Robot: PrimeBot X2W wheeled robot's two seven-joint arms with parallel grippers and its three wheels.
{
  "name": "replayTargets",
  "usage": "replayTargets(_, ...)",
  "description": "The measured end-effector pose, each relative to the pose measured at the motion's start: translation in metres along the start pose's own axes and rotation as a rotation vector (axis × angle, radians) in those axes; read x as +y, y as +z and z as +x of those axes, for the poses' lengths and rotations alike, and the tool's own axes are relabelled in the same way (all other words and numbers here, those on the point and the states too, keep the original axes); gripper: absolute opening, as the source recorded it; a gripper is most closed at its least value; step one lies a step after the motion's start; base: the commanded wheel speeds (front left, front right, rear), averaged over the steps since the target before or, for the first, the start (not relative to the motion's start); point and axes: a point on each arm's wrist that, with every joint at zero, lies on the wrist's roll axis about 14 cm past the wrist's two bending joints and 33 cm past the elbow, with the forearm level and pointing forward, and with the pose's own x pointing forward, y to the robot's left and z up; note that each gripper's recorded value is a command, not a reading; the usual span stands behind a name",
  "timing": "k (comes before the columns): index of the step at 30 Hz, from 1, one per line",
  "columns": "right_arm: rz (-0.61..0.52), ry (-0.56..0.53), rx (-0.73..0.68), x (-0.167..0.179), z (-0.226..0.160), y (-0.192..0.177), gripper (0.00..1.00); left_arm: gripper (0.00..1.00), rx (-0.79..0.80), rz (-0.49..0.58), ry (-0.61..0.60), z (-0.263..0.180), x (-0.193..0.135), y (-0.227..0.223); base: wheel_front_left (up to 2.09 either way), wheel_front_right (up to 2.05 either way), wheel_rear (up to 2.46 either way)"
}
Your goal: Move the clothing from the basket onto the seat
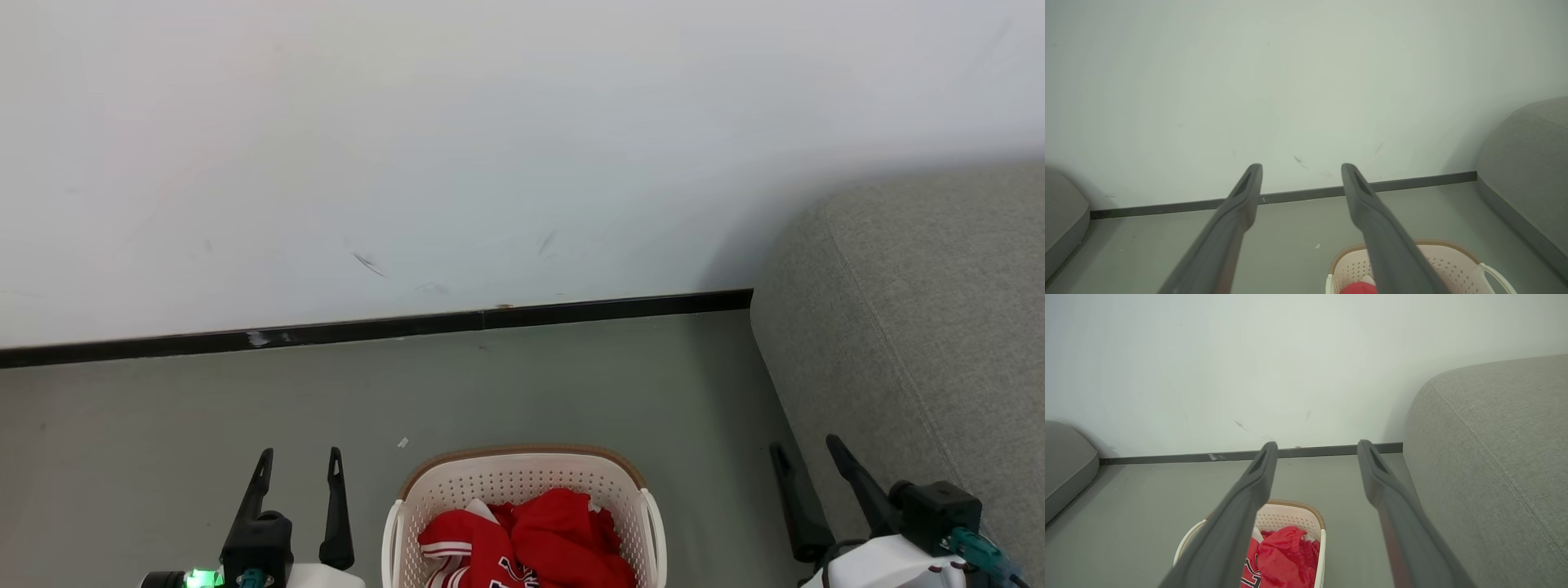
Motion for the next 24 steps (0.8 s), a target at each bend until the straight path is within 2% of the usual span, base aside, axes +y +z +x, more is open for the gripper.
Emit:
replayTargets(14, 0.008, 0.010, 0.014, 0.004, 0.001, -0.005, 1.00, 1.00, 0.012, 0.002, -0.003, 0.000, -0.001, -0.004, 0.00, 0.00, 0.00)
replayTargets(24, 0.010, 0.006, 0.015, 0.002, 0.003, -0.005, 1.00, 1.00, 0.055, 0.023, -0.068, -0.002, -0.014, -0.019, 0.00, 0.00, 0.00)
